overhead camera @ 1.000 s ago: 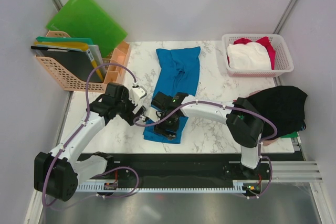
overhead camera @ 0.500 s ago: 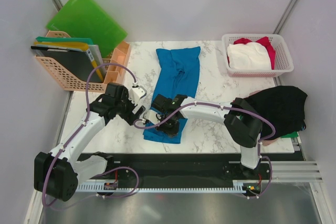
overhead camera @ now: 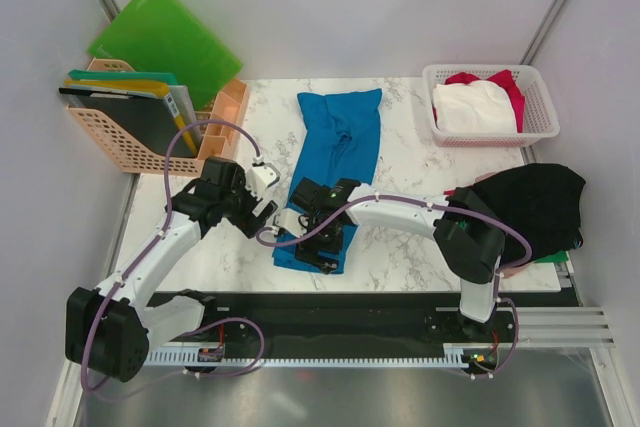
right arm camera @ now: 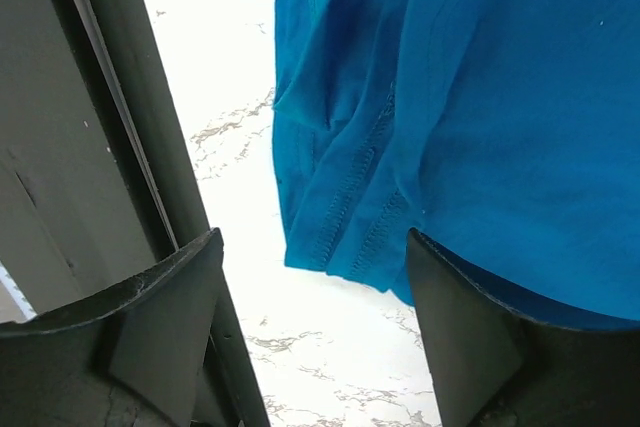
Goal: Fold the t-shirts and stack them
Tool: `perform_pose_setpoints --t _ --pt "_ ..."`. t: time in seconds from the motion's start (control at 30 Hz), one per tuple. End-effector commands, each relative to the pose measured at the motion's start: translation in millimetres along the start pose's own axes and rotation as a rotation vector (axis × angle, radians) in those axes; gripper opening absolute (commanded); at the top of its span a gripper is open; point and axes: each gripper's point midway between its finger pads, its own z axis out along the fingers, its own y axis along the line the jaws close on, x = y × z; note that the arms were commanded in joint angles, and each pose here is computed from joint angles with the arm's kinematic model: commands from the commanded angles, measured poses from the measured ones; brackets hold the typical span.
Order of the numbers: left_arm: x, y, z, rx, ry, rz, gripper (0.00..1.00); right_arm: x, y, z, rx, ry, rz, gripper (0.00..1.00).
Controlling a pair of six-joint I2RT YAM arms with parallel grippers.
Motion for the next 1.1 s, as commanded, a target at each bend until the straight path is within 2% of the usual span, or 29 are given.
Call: perform_pose_setpoints --t 0.0,0.23,0.33,0.37,0.4,0.43,0.47,0.53,0.6,0.73,0.83,0.9,1.07 --pt "-9 8 -1 -0.028 -0.031 0.032 1.00 -7 -4 1 0.012 -0.016 -0.025 0.82" --pt "-5 7 -1 -0.031 -0.025 0.039 1.00 -5 -15 26 0.024 0.017 -0.017 0.81" --pt "-2 7 0 -0.030 -0.018 0.041 1.00 -6 -19 31 0.036 0.023 -0.023 0.73" --pt "-3 7 -1 -0.032 -0.021 0.043 1.00 -6 -18 32 0.029 0.023 -0.018 0.67" --pt "-2 7 0 -0.033 -0.017 0.044 1.00 -6 -17 31 0.025 0.023 -0.014 0.54" --pt "-1 8 -1 -0.037 -0.017 0.049 1.00 -8 -17 29 0.028 0.016 -0.015 0.46" --pt "-1 8 -1 -0.038 -0.016 0.048 1.00 -8 -17 28 0.031 0.017 -0.013 0.31" --pt "-2 8 -1 -0.039 -0.018 0.052 1.00 -9 -16 23 0.032 0.012 -0.016 0.21" --pt "-2 8 -1 -0.036 -0.019 0.052 1.00 -8 -15 20 0.033 0.015 -0.014 0.18" --pt "-6 9 0 -0.033 -0.022 0.048 1.00 -7 -12 12 0.034 0.014 -0.014 0.19" --pt "-6 9 1 -0.033 -0.022 0.049 1.00 -10 -11 3 0.045 -0.001 -0.018 0.15" --pt "-7 10 1 -0.036 -0.026 0.049 1.00 -10 -9 -3 0.051 0.001 -0.019 0.05" --pt "-6 10 5 -0.029 -0.022 0.048 1.00 -13 -4 -25 0.074 -0.013 -0.029 0.02"
